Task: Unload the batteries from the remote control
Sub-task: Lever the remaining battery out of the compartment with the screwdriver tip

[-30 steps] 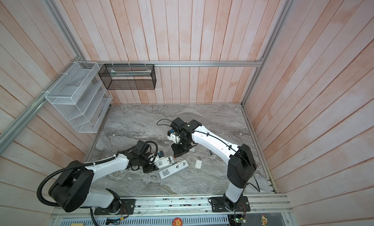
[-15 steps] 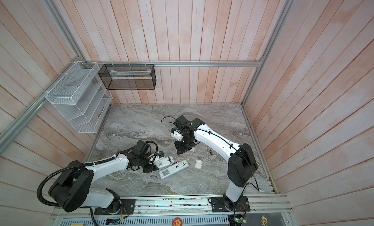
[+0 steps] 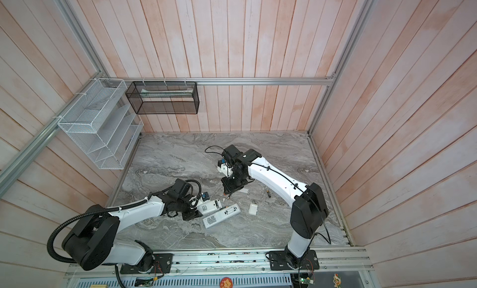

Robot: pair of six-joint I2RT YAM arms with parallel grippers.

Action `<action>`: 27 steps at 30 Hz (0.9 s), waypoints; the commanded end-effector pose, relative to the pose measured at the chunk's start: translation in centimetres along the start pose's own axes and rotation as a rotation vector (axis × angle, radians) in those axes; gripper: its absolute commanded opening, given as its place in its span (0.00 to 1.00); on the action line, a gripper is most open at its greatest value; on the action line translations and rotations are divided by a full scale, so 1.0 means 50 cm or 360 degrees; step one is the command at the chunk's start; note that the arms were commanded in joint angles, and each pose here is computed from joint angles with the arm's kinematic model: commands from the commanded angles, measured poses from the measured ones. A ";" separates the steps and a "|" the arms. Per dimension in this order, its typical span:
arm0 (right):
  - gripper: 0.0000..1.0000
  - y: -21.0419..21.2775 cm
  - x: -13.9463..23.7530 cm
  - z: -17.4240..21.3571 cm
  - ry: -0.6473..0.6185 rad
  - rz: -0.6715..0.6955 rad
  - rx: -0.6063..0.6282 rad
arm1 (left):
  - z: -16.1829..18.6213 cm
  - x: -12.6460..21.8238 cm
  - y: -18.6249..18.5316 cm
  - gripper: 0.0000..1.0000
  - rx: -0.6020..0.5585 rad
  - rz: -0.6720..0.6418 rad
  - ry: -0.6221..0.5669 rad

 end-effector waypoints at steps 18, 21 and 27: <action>0.06 0.003 -0.045 0.029 0.0084 -0.0077 -0.0062 | 0.001 -0.001 0.003 0.50 -0.0033 -0.0034 0.0008; 0.06 -0.002 -0.049 0.034 0.0092 -0.0059 -0.0063 | 0.001 -0.001 0.004 0.50 -0.0034 -0.0033 0.0008; 0.06 -0.014 -0.056 0.040 0.0115 -0.0017 -0.0072 | 0.001 0.000 0.004 0.50 -0.0033 -0.0034 0.0008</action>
Point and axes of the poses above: each gripper's point midway between its finger pads, its own x axis back along the fingers, its own y axis along the line the jaws close on, z = x × y, the point moved 2 cm from there along x, back along the fingers, and after that the axes turned 1 degree about x, right-handed, at the moved point
